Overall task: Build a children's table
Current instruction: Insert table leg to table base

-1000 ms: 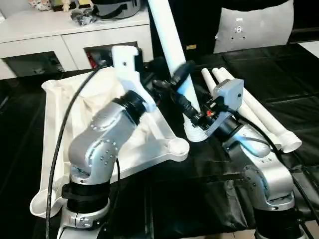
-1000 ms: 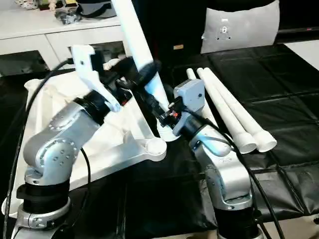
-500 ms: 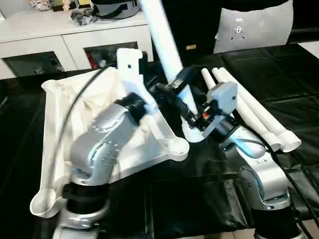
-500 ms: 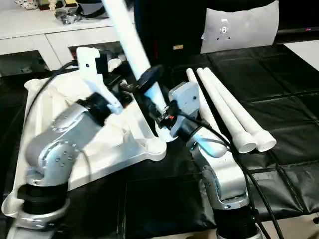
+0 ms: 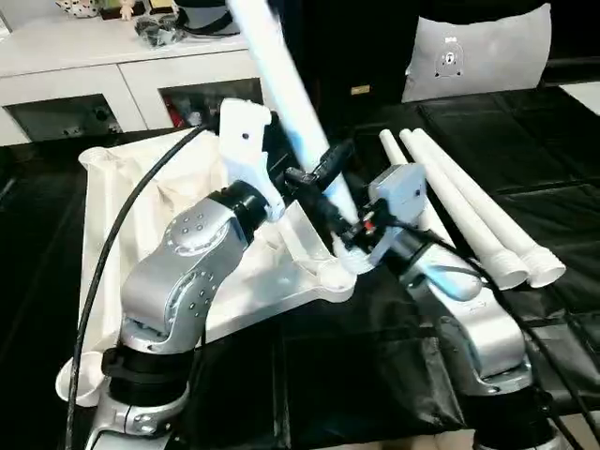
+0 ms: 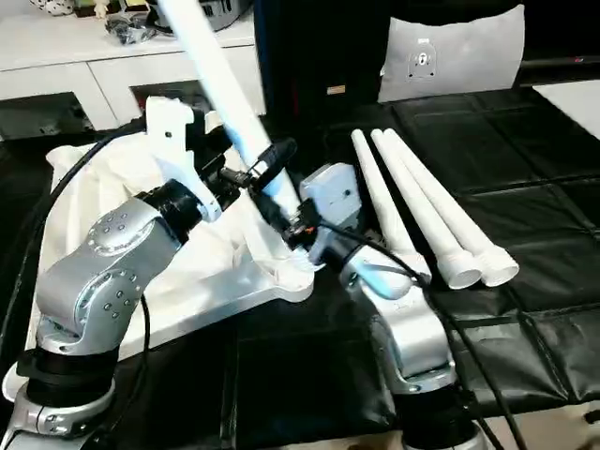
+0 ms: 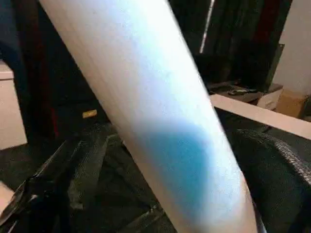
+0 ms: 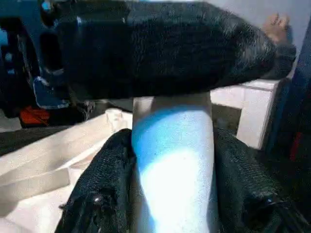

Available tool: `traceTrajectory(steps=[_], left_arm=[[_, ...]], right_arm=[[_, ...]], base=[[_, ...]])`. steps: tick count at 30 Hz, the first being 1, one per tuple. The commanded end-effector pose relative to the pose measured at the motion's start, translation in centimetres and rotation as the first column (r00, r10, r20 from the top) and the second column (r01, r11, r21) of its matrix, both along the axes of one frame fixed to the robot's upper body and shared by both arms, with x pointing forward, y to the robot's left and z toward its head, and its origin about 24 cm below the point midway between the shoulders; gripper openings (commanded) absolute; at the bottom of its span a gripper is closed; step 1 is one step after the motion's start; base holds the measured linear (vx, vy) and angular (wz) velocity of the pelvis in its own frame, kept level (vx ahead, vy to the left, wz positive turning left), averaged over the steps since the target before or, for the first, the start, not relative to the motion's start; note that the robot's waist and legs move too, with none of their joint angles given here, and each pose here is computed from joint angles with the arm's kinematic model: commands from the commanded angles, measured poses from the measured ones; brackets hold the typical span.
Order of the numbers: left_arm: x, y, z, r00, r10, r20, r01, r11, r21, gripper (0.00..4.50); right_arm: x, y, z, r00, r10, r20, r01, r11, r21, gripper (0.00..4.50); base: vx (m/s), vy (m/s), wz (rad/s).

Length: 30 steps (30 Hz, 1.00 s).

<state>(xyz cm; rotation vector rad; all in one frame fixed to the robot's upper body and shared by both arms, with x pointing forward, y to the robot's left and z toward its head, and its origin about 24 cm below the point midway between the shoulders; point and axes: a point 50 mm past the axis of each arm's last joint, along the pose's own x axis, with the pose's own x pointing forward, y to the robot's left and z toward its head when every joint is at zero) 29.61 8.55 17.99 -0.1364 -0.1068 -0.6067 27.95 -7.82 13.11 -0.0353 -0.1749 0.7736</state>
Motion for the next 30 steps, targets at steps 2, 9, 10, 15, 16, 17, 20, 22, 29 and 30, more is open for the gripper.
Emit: traceTrajectory(steps=[2, 9, 10, 15, 16, 17, 20, 22, 29, 30], left_arm=[[0.0, 1.0, 0.3, 0.998, 0.054, 0.022, -0.055, 0.998, 0.013, 4.15], [-0.3, 1.4, 0.2, 0.998, 0.063, 0.018, -0.063, 0.998, 0.012, 4.15], [-0.3, 1.4, 0.3, 0.998, 0.060, 0.013, -0.060, 0.998, 0.001, 4.15], [-0.1, 1.1, 0.3, 0.999, 0.030, 0.015, -0.030, 0.999, 0.014, 4.15], [-0.1, 1.1, 0.0, 1.000, 0.018, 0.018, -0.019, 0.999, 0.048, 4.15], [-0.1, 1.1, 0.0, 1.000, 0.018, 0.018, -0.019, 0.999, 0.048, 4.15], [-0.5, 0.9, -1.1, 0.992, -0.124, 0.017, 0.122, 0.989, 0.083, 4.15], [-0.7, 1.0, -1.7, 0.981, -0.196, 0.002, 0.194, 0.976, 0.102, 4.15], [-0.3, 1.6, -2.1, 0.951, -0.307, -0.041, 0.308, 0.951, 0.010, 3.61], [-0.3, 1.7, -1.9, 0.944, -0.327, -0.035, 0.326, 0.945, -0.023, 3.47]], right_arm=[[0.0, 0.7, 0.2, 0.999, 0.027, 0.024, -0.027, 1.000, 0.001, 1.85], [0.3, 1.0, 0.1, 0.999, 0.025, 0.021, -0.025, 1.000, 0.002, 1.85], [0.4, 1.0, 0.0, 1.000, 0.020, 0.020, -0.020, 1.000, 0.006, 1.85], [0.5, 0.6, -0.2, 1.000, -0.006, 0.019, 0.005, 1.000, 0.005, 1.85], [0.5, 0.5, -0.2, 1.000, -0.009, 0.019, 0.009, 1.000, 0.005, 1.85], [0.5, 0.5, -0.2, 1.000, -0.009, 0.019, 0.009, 1.000, 0.005, 1.85], [0.1, 0.3, -0.4, 1.000, 0.006, 0.012, -0.006, 1.000, 0.007, 1.85], [0.0, 0.2, -0.4, 1.000, 0.019, 0.009, -0.019, 1.000, 0.009, 1.85], [-0.7, -0.1, -1.0, 0.997, 0.072, -0.005, -0.072, 0.997, -0.007, 1.85], [-0.8, -0.2, -1.1, 0.997, 0.078, -0.008, -0.078, 0.997, -0.011, 1.85]], base=[[0.000, 0.000, 0.00], [0.000, 0.000, 0.00], [0.000, 0.000, 0.00], [0.000, 0.000, 0.00], [0.000, 0.000, 0.00], [0.000, 0.000, 0.00], [0.000, 0.000, 0.00], [0.000, 0.000, 0.00], [0.000, 0.000, 0.00], [0.000, 0.000, 0.00]])
